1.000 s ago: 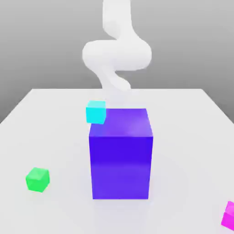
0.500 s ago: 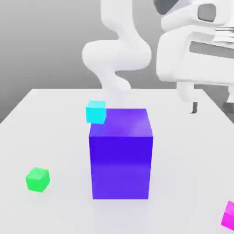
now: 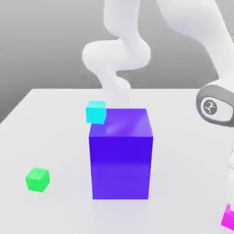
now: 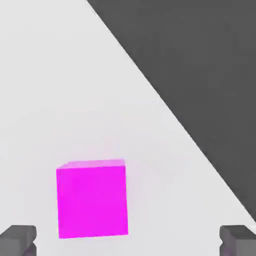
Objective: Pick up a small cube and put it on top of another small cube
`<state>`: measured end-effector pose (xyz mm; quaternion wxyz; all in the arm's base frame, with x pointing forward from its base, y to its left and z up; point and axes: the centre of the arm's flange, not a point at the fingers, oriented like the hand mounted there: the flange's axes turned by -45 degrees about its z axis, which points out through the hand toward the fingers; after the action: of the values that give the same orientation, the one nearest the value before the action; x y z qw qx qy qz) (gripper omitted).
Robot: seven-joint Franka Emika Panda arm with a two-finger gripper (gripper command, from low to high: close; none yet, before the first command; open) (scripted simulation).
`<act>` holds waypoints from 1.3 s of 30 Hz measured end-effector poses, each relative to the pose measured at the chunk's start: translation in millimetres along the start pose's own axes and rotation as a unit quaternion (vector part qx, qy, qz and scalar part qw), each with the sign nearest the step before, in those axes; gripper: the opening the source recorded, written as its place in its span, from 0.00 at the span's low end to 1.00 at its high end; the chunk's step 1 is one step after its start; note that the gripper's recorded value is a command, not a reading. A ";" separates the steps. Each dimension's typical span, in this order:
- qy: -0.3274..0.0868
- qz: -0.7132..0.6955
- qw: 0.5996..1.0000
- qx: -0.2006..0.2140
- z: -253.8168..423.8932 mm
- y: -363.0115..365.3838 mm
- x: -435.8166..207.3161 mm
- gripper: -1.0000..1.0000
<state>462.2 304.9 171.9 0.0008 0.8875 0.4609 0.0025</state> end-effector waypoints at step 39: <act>0.003 0.788 0.616 0.012 -65.8 220.0 -323.3 0.00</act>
<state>455.8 -86.1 237.4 -0.0133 0.9097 -0.4150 -0.0008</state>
